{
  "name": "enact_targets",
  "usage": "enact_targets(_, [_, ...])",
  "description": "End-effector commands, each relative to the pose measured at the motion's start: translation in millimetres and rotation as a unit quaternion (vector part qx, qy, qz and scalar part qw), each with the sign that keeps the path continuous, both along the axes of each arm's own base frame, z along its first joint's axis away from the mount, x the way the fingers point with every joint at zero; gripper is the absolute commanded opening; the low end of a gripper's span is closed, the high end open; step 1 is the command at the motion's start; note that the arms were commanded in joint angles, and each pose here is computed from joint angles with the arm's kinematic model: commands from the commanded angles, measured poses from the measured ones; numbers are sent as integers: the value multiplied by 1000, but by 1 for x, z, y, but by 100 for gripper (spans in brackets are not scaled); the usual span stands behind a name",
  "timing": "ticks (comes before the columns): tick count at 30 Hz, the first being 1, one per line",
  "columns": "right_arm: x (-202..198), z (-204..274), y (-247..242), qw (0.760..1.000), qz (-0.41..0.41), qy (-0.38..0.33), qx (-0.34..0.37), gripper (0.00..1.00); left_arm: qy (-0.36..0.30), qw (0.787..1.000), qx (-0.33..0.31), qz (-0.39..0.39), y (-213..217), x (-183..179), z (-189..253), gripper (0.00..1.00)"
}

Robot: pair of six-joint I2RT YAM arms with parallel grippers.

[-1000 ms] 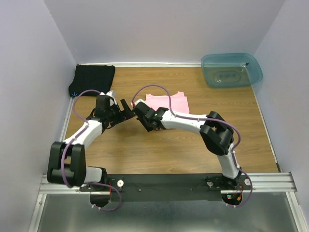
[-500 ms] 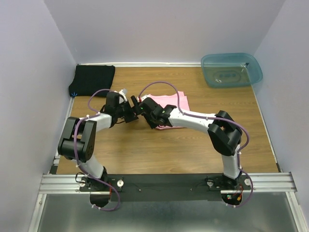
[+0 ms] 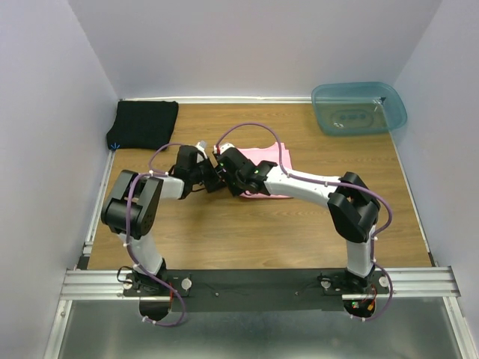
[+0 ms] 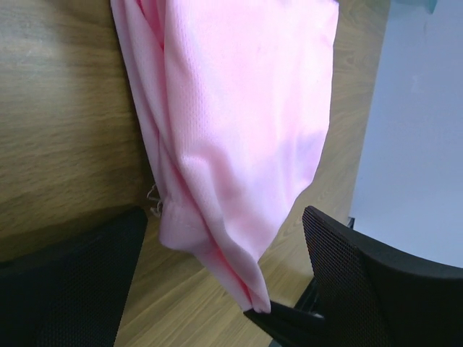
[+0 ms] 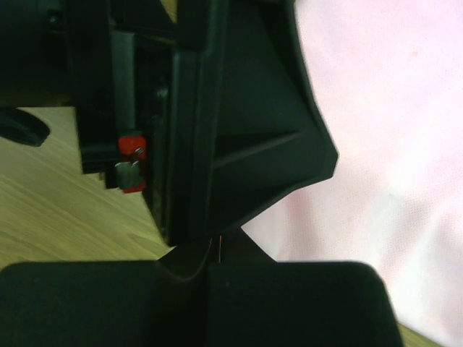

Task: Fold and stack the t-shirts
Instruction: Neatly place the folded tshirt to the corner

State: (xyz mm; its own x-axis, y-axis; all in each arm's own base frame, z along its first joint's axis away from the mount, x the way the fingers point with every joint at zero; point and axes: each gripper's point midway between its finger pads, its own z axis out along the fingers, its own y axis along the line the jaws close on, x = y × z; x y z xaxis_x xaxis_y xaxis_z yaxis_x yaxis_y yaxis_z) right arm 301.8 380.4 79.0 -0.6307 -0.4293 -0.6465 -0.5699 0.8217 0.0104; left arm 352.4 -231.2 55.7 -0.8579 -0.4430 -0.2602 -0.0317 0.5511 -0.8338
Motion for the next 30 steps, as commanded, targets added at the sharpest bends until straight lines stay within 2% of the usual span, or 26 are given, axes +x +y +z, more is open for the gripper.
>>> enact_targets(1, [-2, 15, 6, 999, -2, -1, 36, 0, 16, 1000, 13, 16, -1, 8, -18, 96])
enact_targets(11, [-4, 14, 11, 999, -7, 10, 47, 1, 8, 1000, 22, 11, -13, 22, -24, 72])
enact_targets(13, [-3, 13, 12, 999, -10, 11, 48, 1, 6, 999, 29, 13, -12, 22, -27, 60])
enact_targets(14, [-3, 13, 12, 999, -11, 12, 50, 1, 3, 999, 32, 12, -11, 23, -27, 48])
enact_targets(15, [-3, 12, 12, 999, -14, 14, 50, 1, -1, 999, 35, 9, -11, 23, -28, 42])
enact_targets(16, [-4, 11, 13, 998, -14, 16, 51, 1, -2, 999, 36, 9, -11, 24, -28, 33])
enact_targets(17, [-4, 11, 13, 998, -16, 18, 53, 1, -4, 999, 38, 7, -11, 23, -29, 16])
enact_targets(19, [-4, 12, 13, 998, -19, 18, 55, 9, -11, 999, 47, 2, -9, 24, -28, 4])
enact_targets(20, [-4, 13, 13, 998, -22, 16, 57, 17, -13, 999, 52, -2, -9, 24, -29, 0])
enact_targets(21, [-2, 18, 11, 998, -27, 11, 58, 37, -19, 998, 60, -3, -8, 28, -26, 0])
enact_targets(22, [-1, 22, 10, 998, -31, 6, 60, 47, -28, 997, 71, -8, -7, 31, -24, 0])
enact_targets(23, [1, 30, 6, 997, -44, -3, 65, 62, -45, 994, 95, -17, -4, 38, -20, 0])
enact_targets(26, [-1, 42, -8, 996, -67, -14, 64, 78, -69, 987, 144, -16, 7, 51, -11, 0])
enact_targets(27, [-5, 40, -21, 995, -83, -11, 53, 84, -86, 980, 179, -13, 16, 60, -3, 0])
enact_targets(29, [-13, 59, -34, 994, -87, -19, 60, 86, -102, 973, 206, -10, 26, 70, 8, 0])
enact_targets(30, [-20, 54, -50, 995, -91, -16, 37, 87, -120, 964, 236, 3, 38, 83, 21, 0])
